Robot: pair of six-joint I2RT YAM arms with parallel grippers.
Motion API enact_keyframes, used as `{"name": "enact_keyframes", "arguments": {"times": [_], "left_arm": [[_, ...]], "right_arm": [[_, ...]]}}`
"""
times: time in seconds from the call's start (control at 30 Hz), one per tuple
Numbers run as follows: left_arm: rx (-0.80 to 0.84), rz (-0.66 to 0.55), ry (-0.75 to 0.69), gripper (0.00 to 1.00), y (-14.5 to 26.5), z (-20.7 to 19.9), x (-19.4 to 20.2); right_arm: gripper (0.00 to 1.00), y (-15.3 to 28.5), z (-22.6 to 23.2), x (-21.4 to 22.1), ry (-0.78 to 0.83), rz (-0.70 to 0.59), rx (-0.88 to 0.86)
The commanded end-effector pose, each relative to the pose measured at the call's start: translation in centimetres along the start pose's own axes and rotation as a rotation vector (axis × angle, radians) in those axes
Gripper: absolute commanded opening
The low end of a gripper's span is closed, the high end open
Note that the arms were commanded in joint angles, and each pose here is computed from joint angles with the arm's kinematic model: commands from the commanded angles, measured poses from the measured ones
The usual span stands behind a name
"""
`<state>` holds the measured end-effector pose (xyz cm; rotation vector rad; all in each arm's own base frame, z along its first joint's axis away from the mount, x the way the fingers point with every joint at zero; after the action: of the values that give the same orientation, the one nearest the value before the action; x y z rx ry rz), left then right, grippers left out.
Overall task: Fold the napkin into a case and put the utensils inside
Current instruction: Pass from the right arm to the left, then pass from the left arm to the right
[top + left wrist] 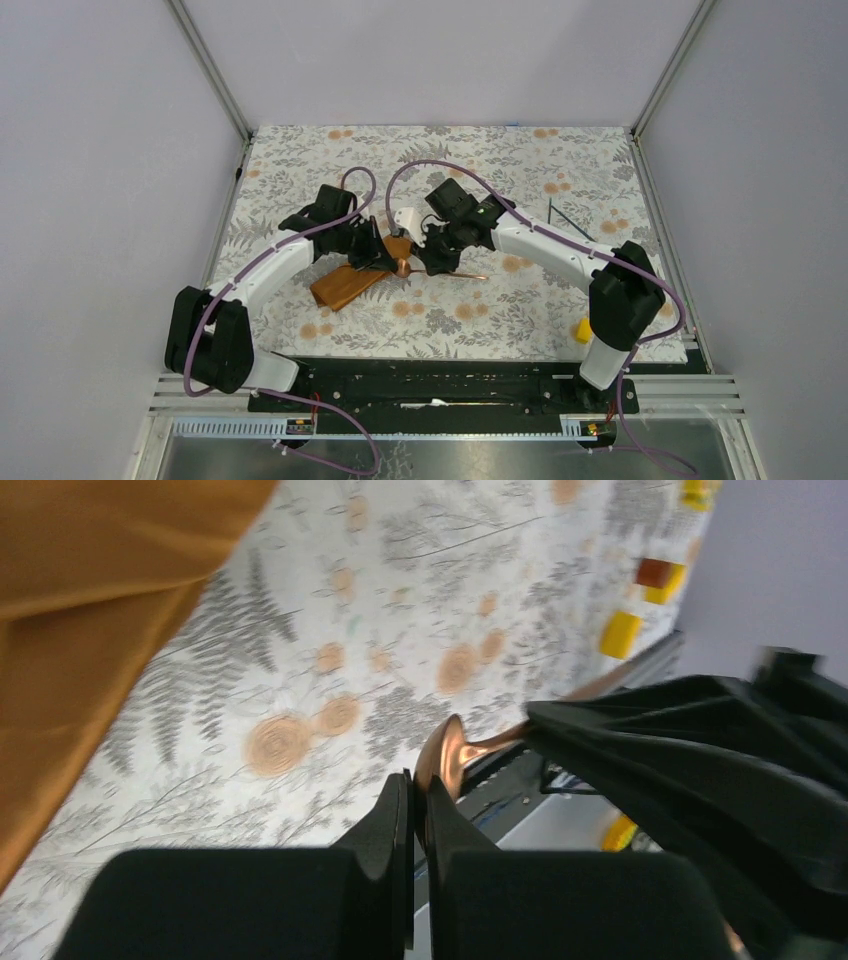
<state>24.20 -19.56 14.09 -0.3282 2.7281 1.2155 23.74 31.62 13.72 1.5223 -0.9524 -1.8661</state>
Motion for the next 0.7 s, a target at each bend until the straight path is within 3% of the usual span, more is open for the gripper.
{"name": "enact_keyframes", "arguments": {"times": [0.0,0.13,0.23,0.4,0.53,0.67], "left_arm": [[-0.215,-0.165,0.009,0.00,2.9,2.1,-1.9],[-0.380,-0.291,0.151,0.00,6.2,6.2,-1.5],[-0.324,-0.398,0.185,0.00,8.4,6.4,-1.3],[-0.281,-0.503,0.172,0.00,10.3,5.9,-1.2],[-0.240,-0.513,0.149,0.00,10.6,5.2,-1.3],[-0.220,-0.517,0.155,0.00,10.7,4.8,-1.4]], "right_arm": [[0.49,0.1,-2.6,-3.2,-0.107,-0.153,0.209],[0.68,0.0,-4.6,-4.5,-0.300,-0.283,0.330],[0.85,-0.7,-4.9,-5.2,-0.438,-0.348,0.296],[0.99,1.7,-6.9,-5.1,-0.888,-0.493,0.186],[1.00,4.8,-8.8,-4.0,-1.087,-0.663,-0.011],[0.96,6.1,-7.1,-5.4,-1.043,-0.801,-0.283]]}}
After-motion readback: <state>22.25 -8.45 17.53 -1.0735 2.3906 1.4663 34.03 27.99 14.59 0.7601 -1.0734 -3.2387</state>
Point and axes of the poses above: each gripper's point midway between its finger pads, its own y axis back along the fingers, its own z axis along the line the jaws close on, x = y × z, the point moved 2 cm from there along y, back along the fingers, and after that the axes turned 2 degrees about -y, right-handed, at the moved point
